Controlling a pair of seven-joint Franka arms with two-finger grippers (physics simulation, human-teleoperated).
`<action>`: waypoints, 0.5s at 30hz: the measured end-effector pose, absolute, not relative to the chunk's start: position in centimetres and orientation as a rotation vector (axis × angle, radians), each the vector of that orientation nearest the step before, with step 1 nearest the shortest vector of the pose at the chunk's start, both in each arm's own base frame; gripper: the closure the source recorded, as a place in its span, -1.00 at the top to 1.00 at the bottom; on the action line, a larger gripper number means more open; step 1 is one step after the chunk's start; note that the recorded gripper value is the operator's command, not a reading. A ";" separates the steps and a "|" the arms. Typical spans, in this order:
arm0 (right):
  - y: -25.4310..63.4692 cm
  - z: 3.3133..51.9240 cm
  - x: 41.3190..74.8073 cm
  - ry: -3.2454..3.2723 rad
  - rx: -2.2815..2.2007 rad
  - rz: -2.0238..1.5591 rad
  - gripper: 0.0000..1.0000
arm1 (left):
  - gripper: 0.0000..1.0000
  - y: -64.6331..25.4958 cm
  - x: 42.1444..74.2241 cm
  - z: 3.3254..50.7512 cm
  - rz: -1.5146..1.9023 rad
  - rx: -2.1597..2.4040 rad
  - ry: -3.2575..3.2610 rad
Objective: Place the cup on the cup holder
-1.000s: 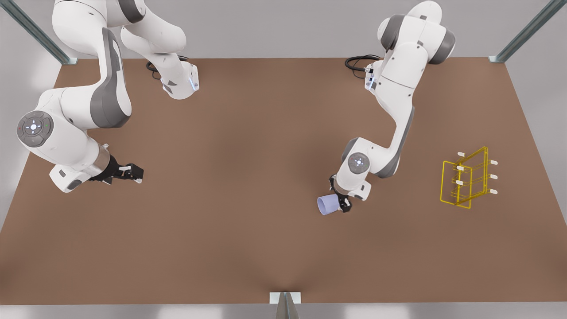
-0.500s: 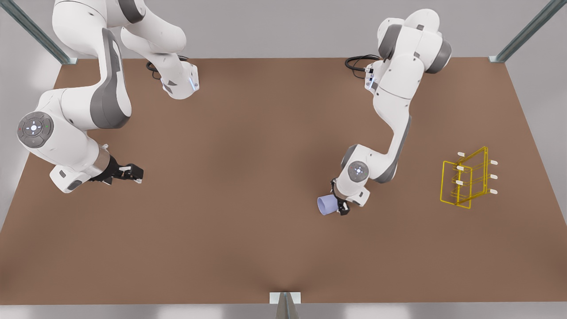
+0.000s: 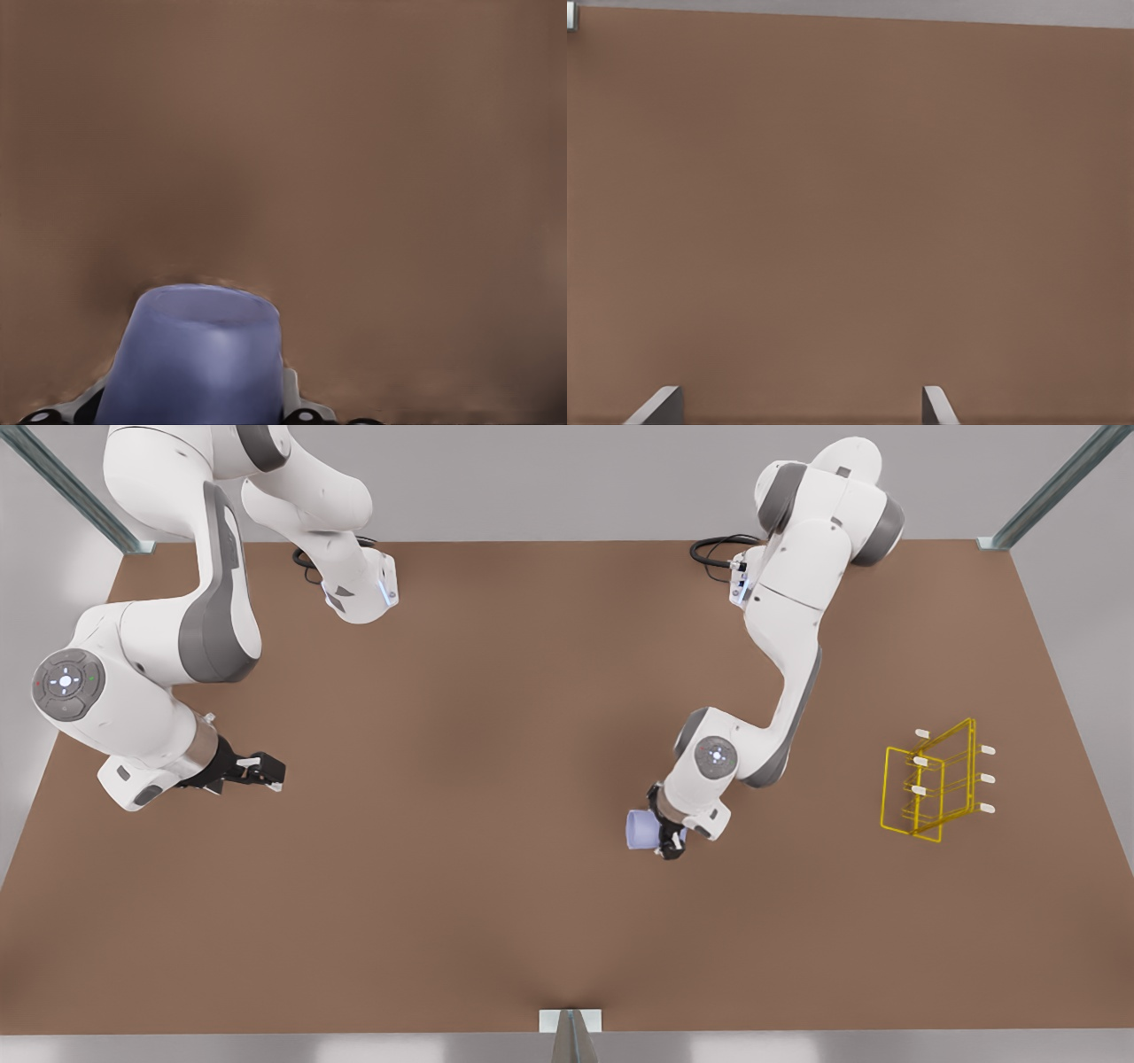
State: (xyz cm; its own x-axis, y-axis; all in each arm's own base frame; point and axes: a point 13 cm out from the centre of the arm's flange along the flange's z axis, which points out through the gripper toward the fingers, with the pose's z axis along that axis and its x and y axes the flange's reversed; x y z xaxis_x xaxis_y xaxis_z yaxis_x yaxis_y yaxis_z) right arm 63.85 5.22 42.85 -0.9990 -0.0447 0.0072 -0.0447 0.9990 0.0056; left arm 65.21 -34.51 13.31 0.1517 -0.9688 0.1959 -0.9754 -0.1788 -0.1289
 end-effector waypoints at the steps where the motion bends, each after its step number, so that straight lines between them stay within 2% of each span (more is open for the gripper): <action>1: 5.2 42.8 63.8 -3.133 0.070 -0.008 1.00 | 0.40 -34.3 67.0 17.3 0.387 2.374 -1.990; 3: 5.2 42.8 63.8 -3.133 0.072 -0.008 1.00 | 0.40 -32.4 67.2 25.0 0.317 2.389 -2.100; 4: 5.2 42.8 63.8 -3.133 0.072 -0.008 1.00 | 0.40 -30.2 66.5 26.8 0.191 2.436 -2.208; 5: 5.2 42.8 63.8 -3.133 0.073 -0.008 1.00 | 0.40 -26.5 66.1 27.4 0.000 2.534 -2.303; 7: 5.2 42.8 63.8 -3.132 0.074 -0.008 1.00 | 0.40 -17.7 65.1 27.0 -0.607 2.779 -2.453; 10: 5.3 42.8 63.8 -3.132 0.077 -0.009 1.00 | 0.40 -7.3 60.2 30.7 -1.500 2.900 -2.443; 12: 5.4 42.9 63.8 -3.133 0.077 -0.010 1.00 | 0.40 -1.9 57.5 32.6 -1.839 2.847 -2.367; 15: 5.5 43.0 63.9 -3.136 0.080 -0.011 1.00 | 0.40 5.7 57.6 32.8 -2.151 2.722 -2.294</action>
